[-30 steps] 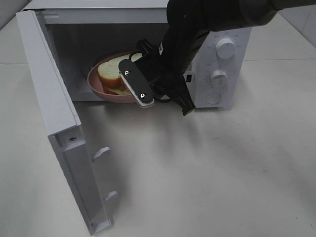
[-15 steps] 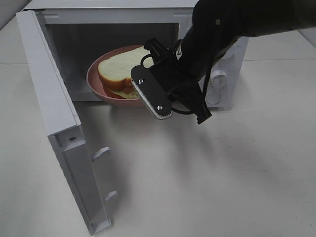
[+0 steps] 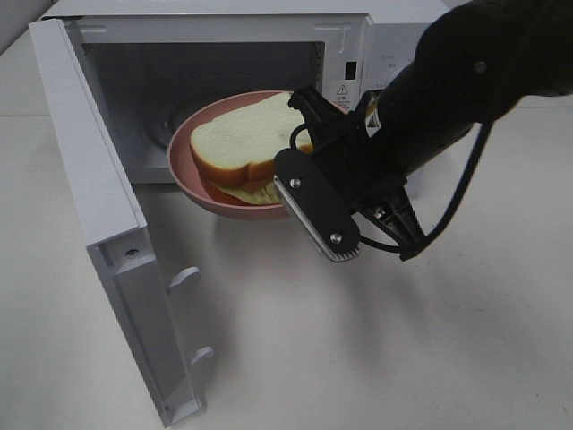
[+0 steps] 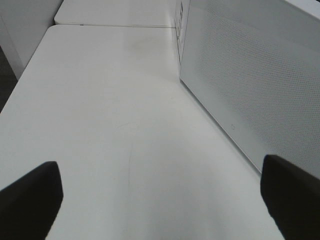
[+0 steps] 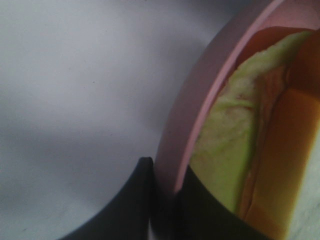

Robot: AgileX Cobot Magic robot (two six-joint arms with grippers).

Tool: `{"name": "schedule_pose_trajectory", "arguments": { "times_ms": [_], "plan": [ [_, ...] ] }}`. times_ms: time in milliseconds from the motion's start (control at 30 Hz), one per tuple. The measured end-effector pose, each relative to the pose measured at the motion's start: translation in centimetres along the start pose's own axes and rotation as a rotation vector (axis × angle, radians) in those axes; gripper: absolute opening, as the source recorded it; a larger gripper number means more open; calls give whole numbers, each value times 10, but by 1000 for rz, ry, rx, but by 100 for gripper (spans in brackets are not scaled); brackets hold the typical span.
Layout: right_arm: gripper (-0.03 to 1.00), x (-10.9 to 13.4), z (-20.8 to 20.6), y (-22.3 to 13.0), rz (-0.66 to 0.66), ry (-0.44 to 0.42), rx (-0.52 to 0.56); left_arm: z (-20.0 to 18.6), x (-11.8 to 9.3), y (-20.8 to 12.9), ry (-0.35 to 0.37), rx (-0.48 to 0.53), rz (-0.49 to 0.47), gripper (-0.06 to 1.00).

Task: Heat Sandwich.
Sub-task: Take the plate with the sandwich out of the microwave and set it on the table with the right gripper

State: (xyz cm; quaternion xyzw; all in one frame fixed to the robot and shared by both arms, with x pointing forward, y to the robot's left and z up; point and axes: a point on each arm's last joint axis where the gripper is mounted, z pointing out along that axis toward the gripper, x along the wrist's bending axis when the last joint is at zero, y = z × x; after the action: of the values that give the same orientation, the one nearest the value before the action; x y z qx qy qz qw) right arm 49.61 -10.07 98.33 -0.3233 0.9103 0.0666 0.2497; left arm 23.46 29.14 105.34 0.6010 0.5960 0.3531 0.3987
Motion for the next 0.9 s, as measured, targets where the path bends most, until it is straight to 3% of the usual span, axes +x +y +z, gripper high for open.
{"name": "schedule_pose_trajectory", "arguments": {
  "times_ms": [467, 900],
  "plan": [
    [10, 46, -32, 0, 21, 1, 0, 0, 0, 0, 0, 0, 0, 99],
    [10, 75, -67, 0, 78, -42, 2, 0, 0, 0, 0, 0, 0, 99]
  ]
}}
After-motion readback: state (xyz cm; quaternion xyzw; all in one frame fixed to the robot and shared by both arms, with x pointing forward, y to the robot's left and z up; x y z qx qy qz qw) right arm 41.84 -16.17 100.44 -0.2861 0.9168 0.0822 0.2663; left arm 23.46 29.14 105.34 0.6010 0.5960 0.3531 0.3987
